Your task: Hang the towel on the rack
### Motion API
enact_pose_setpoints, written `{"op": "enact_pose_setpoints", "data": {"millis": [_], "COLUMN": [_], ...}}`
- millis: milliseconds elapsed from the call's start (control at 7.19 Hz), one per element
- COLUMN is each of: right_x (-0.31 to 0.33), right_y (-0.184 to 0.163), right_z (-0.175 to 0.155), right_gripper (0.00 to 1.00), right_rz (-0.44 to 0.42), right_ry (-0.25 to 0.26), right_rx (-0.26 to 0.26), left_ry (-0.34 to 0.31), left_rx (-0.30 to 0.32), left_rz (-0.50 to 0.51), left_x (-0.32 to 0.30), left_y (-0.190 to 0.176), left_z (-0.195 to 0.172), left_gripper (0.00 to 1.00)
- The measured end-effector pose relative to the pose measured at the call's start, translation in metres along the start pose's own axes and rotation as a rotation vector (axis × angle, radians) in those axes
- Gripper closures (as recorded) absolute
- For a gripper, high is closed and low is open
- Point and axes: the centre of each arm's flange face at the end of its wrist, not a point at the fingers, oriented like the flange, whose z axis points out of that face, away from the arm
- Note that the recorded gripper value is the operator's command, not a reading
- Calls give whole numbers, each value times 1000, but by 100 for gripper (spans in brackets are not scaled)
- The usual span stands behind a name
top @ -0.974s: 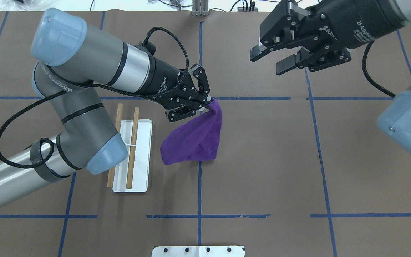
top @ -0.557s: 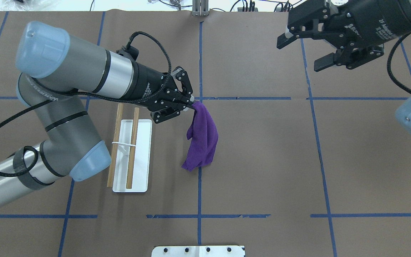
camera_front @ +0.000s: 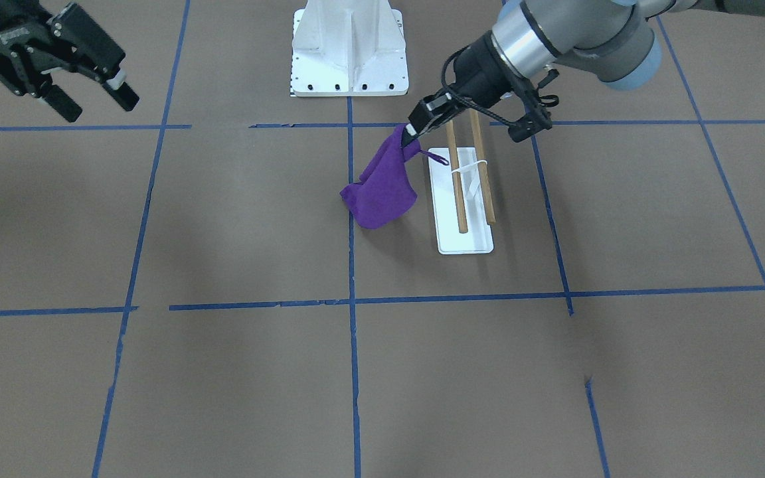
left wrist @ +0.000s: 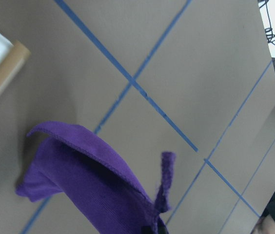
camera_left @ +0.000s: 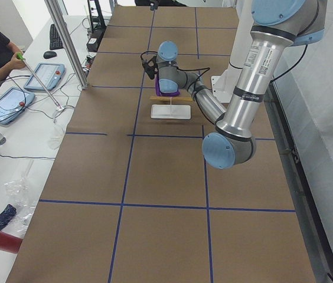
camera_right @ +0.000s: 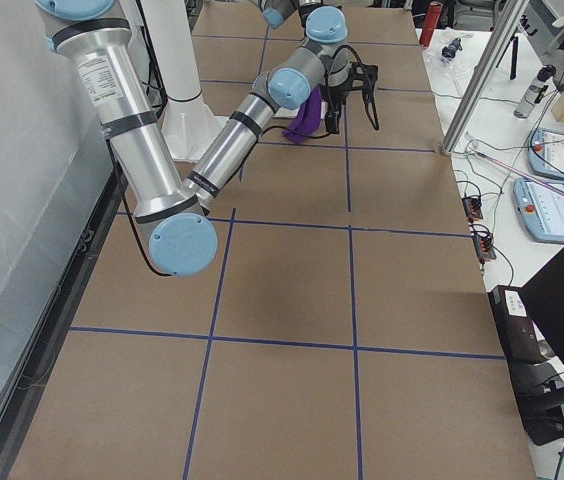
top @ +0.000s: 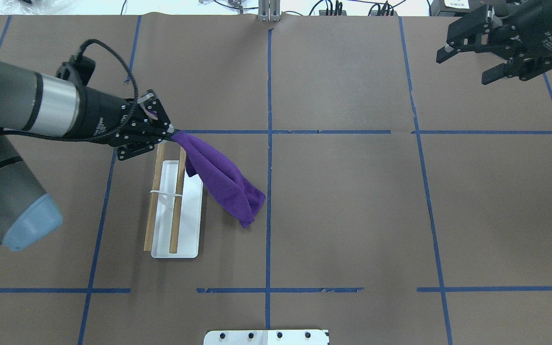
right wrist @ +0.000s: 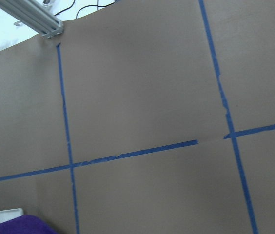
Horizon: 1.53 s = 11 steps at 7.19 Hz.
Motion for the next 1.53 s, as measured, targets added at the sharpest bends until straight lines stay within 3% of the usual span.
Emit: {"op": "enact_pose_setpoints", "data": {"millis": [278,835,1113,1252,1530], "right_x": [45,93,100,101,103], "right_y": [-19,-22,-22,-23,-25], "right_z": [21,33,32,31,26], "right_gripper": [0,0,0,0,0], "right_rz": [-63,-97,-101,-100,-96], "right_ry": [95,160,166,167,167], "right_rx": [20,5,2,6,15], "left_ry": [-72,-161,-184,-199,-225], "left_rx": [65,127,130,131,139], "left_rz": [79,143,137,128,110], "left_x": [-62,-121,-131,-137,-148], "left_y": [-27,-58,-66,-71,-83], "left_z": [-34,-63,-57,-52,-44], "left_gripper": [100,100,46,3,0]}}
